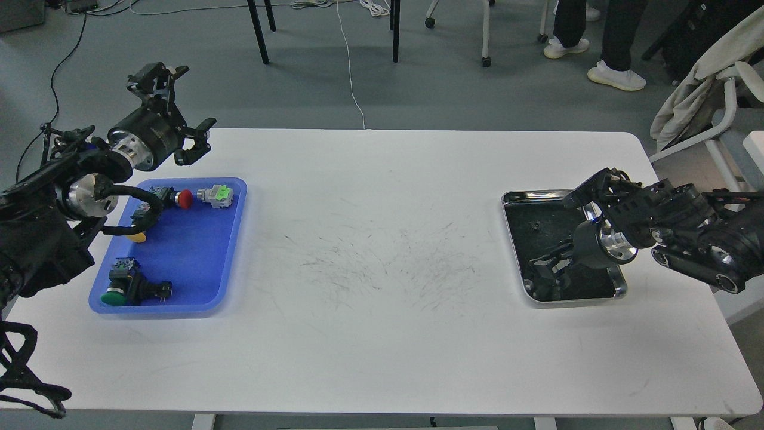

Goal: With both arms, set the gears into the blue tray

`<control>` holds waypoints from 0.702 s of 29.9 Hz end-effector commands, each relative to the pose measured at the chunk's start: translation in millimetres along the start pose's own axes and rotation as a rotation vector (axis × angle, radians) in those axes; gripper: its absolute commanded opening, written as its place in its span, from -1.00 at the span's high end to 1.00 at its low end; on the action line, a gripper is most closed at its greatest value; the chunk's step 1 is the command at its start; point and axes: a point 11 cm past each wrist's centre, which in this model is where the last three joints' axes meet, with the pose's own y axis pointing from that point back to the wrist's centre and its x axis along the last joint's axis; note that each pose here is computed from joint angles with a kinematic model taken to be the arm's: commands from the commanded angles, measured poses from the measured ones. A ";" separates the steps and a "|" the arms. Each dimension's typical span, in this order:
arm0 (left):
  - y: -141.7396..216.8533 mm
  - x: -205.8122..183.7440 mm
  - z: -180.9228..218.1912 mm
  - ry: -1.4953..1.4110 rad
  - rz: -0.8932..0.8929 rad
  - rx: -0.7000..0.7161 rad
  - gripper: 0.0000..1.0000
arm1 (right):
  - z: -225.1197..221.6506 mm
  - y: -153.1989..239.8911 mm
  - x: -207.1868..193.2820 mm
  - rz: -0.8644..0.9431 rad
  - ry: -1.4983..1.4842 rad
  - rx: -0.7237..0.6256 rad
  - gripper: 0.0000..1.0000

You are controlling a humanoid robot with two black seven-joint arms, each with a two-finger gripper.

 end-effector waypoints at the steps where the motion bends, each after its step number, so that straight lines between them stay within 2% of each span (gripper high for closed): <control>1: 0.1 0.1 0.0 -0.001 0.000 0.000 -0.98 | -1.0 0.3 0.1 -0.002 0.002 0.010 0.29; 3: 0.1 0.2 0.1 0.000 0.000 0.000 -0.98 | -0.2 0.6 0.2 -0.002 0.001 0.008 0.33; 6: 0.1 0.2 0.1 0.000 0.000 0.000 -0.98 | -0.5 0.2 -0.8 -0.005 0.010 0.010 0.52; 16: 0.4 0.5 1.1 0.001 0.001 -0.015 -0.98 | -0.1 0.1 -0.7 -0.007 0.014 0.009 0.94; 21: 1.3 1.6 -1.1 0.002 0.004 -0.011 -0.98 | -1.9 -1.3 0.4 -0.008 0.017 0.012 0.97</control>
